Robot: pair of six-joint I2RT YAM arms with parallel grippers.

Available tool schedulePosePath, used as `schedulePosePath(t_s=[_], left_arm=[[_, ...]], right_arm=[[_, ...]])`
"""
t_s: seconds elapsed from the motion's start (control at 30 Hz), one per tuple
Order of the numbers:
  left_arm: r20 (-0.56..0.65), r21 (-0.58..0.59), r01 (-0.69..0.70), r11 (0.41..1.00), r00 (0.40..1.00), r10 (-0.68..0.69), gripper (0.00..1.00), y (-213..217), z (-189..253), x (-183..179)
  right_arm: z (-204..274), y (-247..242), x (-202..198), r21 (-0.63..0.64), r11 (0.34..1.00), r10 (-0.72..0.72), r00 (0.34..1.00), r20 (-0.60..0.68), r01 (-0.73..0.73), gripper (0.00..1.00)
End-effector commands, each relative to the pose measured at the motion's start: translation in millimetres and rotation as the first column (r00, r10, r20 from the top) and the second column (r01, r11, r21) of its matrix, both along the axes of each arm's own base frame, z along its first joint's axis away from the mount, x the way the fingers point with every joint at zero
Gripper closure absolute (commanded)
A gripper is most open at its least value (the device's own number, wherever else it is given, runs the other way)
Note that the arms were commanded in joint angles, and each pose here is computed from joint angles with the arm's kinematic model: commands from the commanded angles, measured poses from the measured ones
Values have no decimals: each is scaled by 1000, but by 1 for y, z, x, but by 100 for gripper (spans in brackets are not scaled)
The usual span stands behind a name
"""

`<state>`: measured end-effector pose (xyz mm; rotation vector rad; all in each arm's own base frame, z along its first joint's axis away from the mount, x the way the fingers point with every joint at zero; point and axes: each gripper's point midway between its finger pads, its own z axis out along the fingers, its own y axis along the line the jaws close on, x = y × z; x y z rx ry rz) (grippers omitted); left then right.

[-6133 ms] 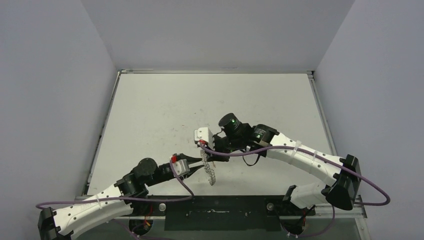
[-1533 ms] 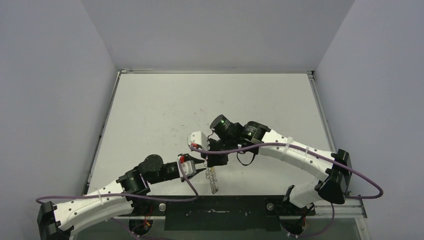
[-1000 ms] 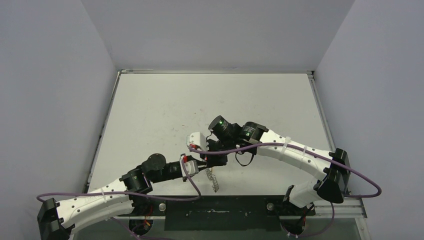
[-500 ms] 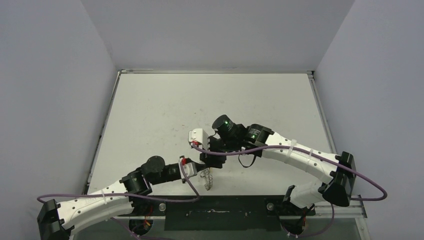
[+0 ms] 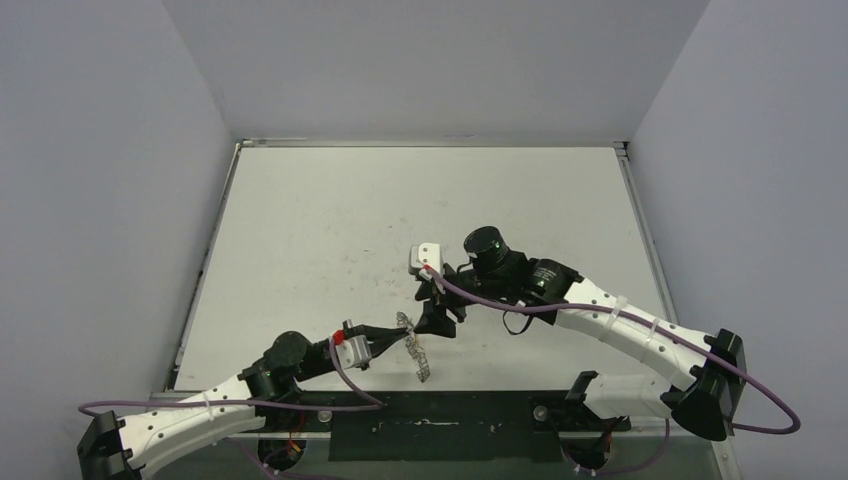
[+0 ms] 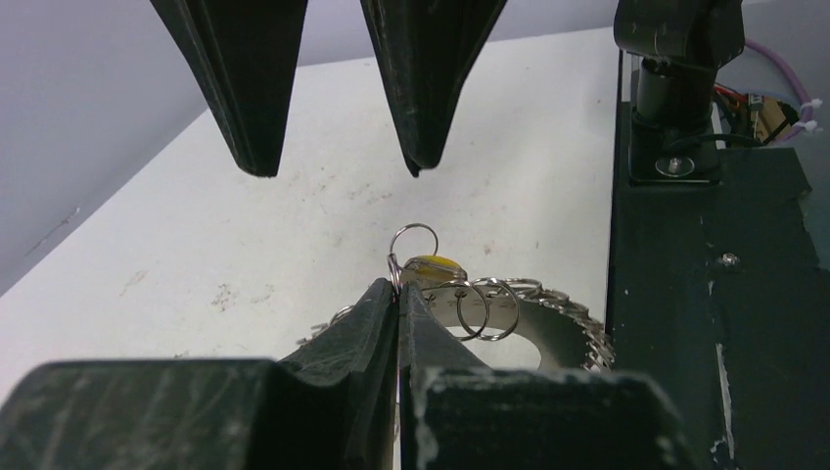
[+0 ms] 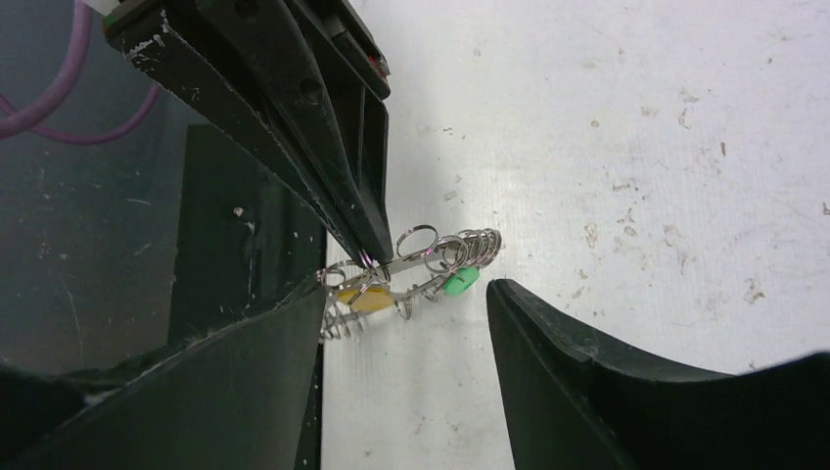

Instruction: Put the keys on the keyring

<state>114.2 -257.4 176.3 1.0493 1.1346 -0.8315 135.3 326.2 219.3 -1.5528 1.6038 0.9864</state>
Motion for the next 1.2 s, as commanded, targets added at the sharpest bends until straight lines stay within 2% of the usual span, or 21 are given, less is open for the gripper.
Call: schedulePosePath(t_s=[0.0, 0.1, 0.23, 0.43, 0.6, 0.83, 1.17], left_arm=[[77, -177, 1, 984, 997, 13, 100, 3, 50, -1], [76, -178, 1, 984, 997, 12, 100, 3, 50, -1], [76, -174, -1, 985, 997, 14, 100, 3, 48, -1], [79, -175, 1, 985, 997, 13, 100, 3, 49, -1], [79, -173, -3, 985, 997, 17, 100, 3, 48, -1], [84, -176, -2, 984, 996, 17, 100, 4, 50, -1], [91, -183, 8, 983, 996, 9, 100, 4, 52, -3]], right_arm=[[17, 17, -6, 112, 994, -8, 997, -75, 16, 36], [15, 19, -8, 118, 992, -25, 994, -109, 38, 37], [5, 18, -9, 85, 995, -49, 990, -129, 60, 43], [-8, 17, -13, 31, 999, -30, 986, -166, 35, 68], [-12, 15, -15, 12, 999, -27, 985, -168, 30, 76], [-22, 9, -12, -36, 998, -55, 985, -165, 50, 100], [-44, 4, -10, -92, 994, -71, 983, -168, 56, 100]])
